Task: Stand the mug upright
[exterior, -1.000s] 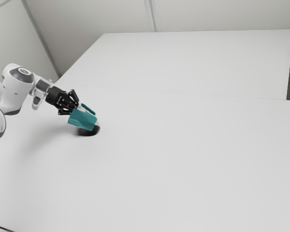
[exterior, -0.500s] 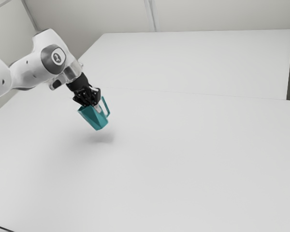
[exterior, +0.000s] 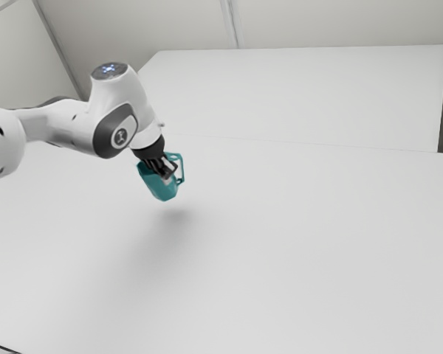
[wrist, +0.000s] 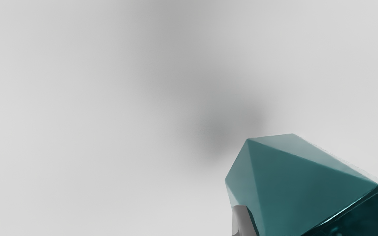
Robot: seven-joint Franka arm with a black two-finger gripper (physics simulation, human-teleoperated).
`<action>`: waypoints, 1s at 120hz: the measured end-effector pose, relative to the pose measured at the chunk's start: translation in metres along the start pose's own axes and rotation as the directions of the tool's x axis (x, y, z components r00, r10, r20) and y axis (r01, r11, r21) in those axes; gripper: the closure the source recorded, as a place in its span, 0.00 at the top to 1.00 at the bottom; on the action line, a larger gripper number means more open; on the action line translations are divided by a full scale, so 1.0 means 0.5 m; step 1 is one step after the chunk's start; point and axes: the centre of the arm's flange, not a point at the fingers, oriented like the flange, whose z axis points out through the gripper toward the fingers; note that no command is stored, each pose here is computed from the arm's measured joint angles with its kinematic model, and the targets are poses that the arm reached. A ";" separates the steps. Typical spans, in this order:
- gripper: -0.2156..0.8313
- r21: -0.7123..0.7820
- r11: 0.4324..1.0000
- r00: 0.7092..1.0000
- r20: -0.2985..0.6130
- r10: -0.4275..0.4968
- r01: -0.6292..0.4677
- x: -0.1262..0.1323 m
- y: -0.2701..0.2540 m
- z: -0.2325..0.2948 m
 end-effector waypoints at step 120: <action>0.04 0.080 0.995 0.997 -0.058 -0.052 0.057 0.109 -0.050 0.125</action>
